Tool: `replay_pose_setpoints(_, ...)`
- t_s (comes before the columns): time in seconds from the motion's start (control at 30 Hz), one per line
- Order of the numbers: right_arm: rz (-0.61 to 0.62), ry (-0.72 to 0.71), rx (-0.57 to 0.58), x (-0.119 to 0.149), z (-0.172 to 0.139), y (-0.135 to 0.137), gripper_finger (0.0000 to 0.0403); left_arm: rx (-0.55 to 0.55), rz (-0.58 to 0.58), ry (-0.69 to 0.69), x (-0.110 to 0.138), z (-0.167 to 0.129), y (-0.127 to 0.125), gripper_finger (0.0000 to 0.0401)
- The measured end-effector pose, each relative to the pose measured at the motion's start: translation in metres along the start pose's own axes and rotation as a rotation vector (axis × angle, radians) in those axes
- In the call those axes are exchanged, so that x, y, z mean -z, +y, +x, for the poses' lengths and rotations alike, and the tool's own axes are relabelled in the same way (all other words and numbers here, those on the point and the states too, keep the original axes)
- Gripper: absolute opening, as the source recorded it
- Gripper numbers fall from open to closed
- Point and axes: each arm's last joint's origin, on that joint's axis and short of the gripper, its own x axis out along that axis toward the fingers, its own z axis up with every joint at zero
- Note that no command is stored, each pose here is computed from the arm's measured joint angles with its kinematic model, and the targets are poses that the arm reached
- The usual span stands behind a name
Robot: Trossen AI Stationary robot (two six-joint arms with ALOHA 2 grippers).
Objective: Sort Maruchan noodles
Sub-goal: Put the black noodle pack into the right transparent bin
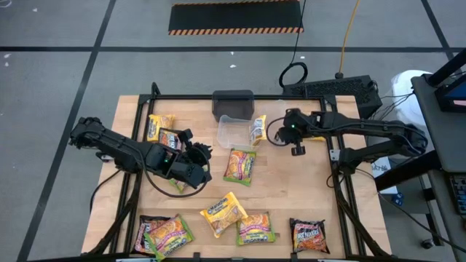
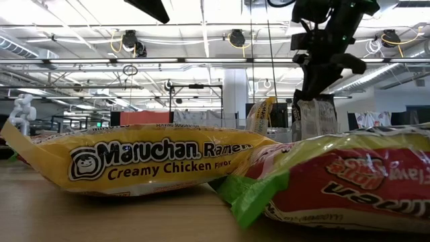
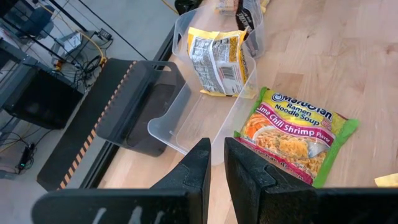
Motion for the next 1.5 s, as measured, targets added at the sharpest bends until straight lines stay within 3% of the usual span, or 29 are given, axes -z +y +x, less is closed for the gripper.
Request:
replay_pose_setpoints(0.3,-0.058,-0.007,0.004,-0.004,-0.002,0.007,0.0071,0.000,0.000,0.000,0.000,0.000,0.000,0.0053)
replay_pose_setpoints(0.57,-0.121,0.059,0.232,-0.008,-0.006,0.006,0.0071,0.000,0.000,0.000,0.000,0.000,0.000,0.0053)
replay_pose_setpoints(1.07,-0.147,0.017,0.237,-0.013,-0.010,0.010,0.0071,-0.001,0.004,0.001,0.000,0.000,0.000,0.0053)
replay_pose_setpoints(1.33,-0.084,0.009,0.238,-0.013,-0.010,0.009,0.0071,-0.001,0.006,0.002,0.000,0.000,0.000,0.0053)
replay_pose_setpoints(1.5,0.077,-0.039,0.278,-0.013,-0.009,-0.002,0.0071,-0.001,0.024,0.002,0.000,0.000,0.000,0.0053)
